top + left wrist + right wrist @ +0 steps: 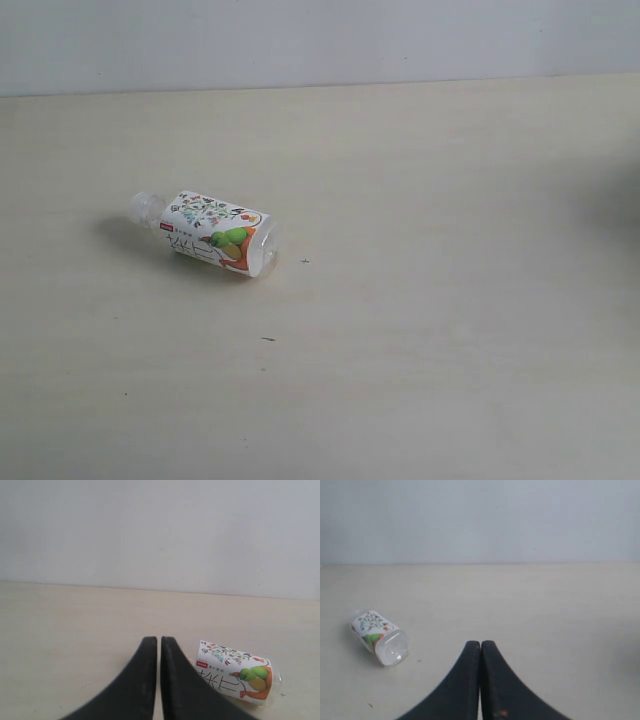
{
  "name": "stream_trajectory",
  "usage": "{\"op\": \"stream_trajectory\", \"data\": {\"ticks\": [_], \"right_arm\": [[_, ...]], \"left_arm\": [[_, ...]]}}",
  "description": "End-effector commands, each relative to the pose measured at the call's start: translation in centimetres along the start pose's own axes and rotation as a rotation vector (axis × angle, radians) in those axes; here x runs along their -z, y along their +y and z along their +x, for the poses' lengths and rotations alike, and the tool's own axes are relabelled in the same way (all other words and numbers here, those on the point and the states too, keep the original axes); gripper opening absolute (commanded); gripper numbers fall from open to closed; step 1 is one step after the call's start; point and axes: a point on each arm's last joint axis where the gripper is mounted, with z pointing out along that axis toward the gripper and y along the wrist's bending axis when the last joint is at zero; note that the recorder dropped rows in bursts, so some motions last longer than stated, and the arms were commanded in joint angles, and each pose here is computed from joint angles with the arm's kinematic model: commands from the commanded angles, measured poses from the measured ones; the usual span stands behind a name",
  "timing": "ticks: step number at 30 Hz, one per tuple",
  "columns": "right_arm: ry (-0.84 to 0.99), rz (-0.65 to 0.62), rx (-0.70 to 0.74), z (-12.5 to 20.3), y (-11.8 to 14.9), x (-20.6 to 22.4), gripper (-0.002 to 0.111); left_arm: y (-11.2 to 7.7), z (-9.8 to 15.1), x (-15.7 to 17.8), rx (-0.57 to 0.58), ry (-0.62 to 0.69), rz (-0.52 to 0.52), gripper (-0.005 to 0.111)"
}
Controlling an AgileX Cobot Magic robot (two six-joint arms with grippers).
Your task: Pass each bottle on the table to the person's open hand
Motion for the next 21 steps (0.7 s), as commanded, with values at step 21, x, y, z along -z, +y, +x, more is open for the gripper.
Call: {"op": "stream_trajectory", "data": {"ticks": [21], "right_arm": [[-0.121, -0.02, 0.009, -0.32, 0.03, 1.49, 0.0]], "left_arm": [[-0.02, -0.59, 0.05, -0.114, -0.078, -0.001, 0.005]]}}
